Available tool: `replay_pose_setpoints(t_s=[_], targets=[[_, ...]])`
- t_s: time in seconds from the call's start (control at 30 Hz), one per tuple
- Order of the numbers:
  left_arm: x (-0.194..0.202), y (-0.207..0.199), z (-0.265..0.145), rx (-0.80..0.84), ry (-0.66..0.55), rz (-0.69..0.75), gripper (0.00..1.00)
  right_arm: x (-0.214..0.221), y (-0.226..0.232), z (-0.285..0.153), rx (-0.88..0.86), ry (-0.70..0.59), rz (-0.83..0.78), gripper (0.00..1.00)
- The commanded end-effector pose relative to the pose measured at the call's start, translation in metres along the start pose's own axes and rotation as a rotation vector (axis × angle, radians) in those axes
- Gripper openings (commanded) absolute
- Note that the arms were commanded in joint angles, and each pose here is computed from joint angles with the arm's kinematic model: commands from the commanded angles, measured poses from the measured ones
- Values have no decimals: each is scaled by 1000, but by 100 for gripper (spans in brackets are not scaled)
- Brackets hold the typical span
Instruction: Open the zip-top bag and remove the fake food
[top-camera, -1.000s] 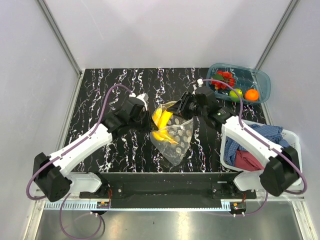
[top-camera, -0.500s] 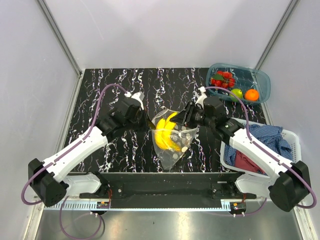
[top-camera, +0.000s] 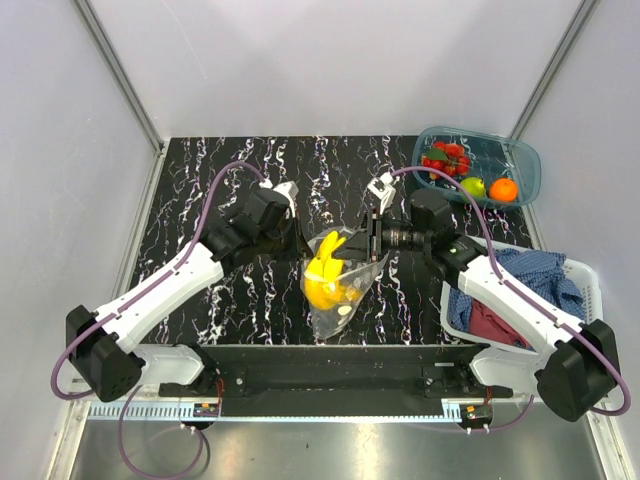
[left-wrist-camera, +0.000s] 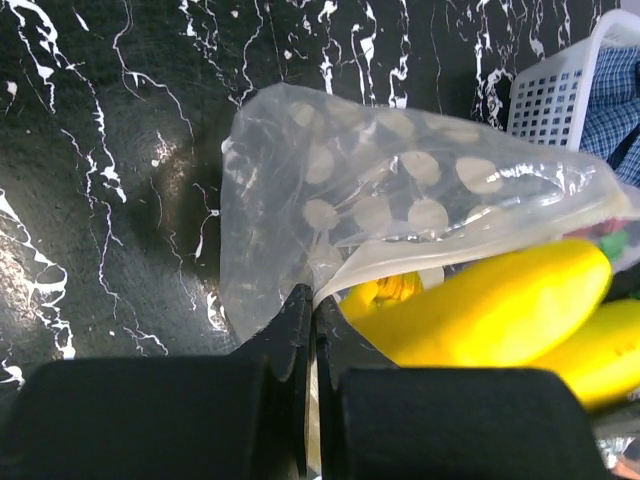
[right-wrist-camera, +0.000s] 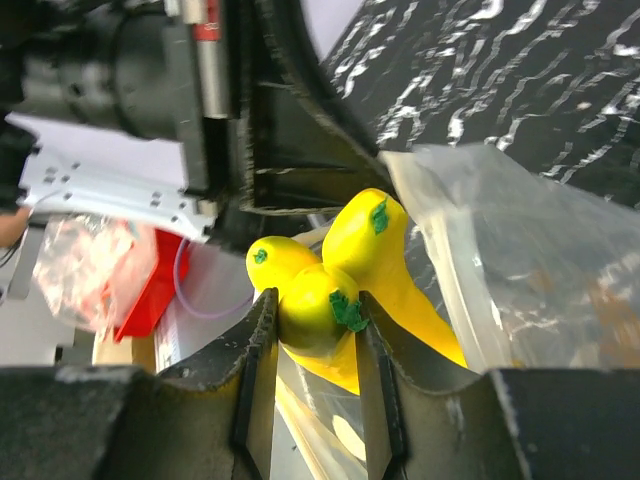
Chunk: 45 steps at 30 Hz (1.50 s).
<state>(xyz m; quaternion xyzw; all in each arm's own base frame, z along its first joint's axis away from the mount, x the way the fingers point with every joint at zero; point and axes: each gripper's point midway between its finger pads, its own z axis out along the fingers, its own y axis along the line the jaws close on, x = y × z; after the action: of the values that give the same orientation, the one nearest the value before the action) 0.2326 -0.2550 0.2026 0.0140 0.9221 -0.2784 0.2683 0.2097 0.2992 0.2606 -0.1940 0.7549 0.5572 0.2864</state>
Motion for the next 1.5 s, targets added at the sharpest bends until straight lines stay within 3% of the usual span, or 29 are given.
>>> replay_pose_setpoints(t_s=[0.0,0.13,0.33,0.53,0.63,0.67,0.77,0.93,1.17,1.47], targets=[[-4,-3,0,13,14,39,0,-26,64,-15,-210,-39,-173,0],[10,4,5,-1,58,25,0,-65,83,-23,-178,-190,-175,0],[12,0,3,25,63,7,0,-122,75,-28,-52,-454,-3,0],[10,-7,0,56,41,-40,0,-157,68,-31,-51,-602,124,0],[3,-8,-2,49,19,-36,0,-174,62,-34,-75,-662,275,0],[0,-5,-2,31,2,-35,0,-180,65,-35,-122,-663,390,0],[-9,1,-3,-10,-30,-25,0,-203,78,-33,-231,-646,518,0],[-30,13,-10,-96,-92,3,0,-245,92,-46,-261,-642,508,0],[-66,37,-34,-206,-165,112,0,-282,10,-93,-22,-749,465,0],[-89,57,-48,-294,-208,288,0,-273,-165,-216,429,-947,658,0]])
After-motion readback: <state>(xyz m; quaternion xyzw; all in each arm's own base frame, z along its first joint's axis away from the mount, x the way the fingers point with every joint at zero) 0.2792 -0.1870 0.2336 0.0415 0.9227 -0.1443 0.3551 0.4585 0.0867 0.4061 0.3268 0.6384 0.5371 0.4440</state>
